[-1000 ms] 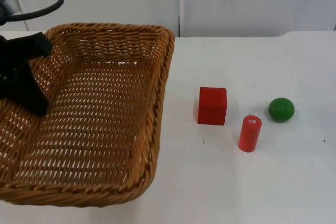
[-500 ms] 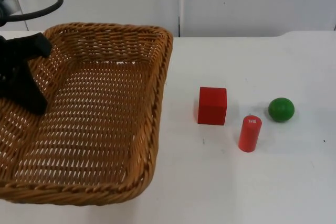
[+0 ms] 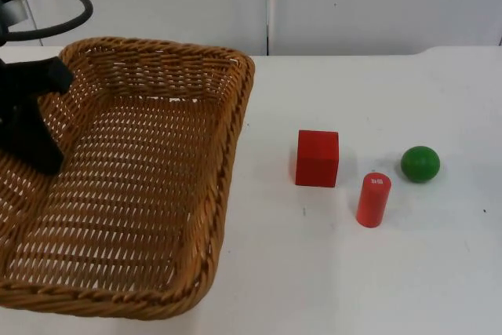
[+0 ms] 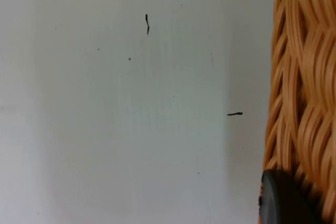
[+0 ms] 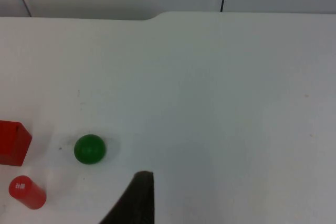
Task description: Pick up the basket with the left hand and place the object to the left of the red cylinder into the basket with the right hand.
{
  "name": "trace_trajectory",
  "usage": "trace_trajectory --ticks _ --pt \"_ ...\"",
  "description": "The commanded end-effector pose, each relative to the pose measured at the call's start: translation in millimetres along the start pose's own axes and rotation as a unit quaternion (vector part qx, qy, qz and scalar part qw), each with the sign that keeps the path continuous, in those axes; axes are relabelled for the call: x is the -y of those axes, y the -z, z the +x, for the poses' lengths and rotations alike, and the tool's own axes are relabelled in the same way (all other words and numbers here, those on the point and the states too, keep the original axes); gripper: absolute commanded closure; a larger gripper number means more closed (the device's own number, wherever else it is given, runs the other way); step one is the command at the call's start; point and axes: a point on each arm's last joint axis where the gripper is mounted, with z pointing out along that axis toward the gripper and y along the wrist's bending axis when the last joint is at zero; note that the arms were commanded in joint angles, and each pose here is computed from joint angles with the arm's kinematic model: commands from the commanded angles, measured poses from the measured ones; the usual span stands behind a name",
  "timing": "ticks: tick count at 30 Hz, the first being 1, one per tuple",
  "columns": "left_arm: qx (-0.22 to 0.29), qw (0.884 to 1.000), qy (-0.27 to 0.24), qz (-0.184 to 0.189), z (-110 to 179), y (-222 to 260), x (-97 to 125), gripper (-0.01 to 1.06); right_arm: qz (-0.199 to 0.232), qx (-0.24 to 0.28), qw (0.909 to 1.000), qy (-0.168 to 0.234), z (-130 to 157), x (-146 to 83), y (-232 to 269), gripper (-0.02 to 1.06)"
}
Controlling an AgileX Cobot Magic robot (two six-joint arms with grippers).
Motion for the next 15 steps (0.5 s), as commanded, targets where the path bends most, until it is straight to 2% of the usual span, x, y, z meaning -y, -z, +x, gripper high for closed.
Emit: trace_trajectory --ticks 1,8,15 --pt "0.01 1.0 -0.001 0.001 -1 4 2 1.05 0.003 0.007 1.0 0.0 -9 1 2 -0.01" --pt "0.013 1.0 -0.001 0.0 -1 4 2 1.05 0.001 -0.002 1.0 -0.001 -32 1 -4 -0.01" --pt "0.017 1.0 -0.003 -0.002 -2 4 2 1.05 -0.014 -0.018 0.9992 0.033 -60 -2 -30 -0.01"
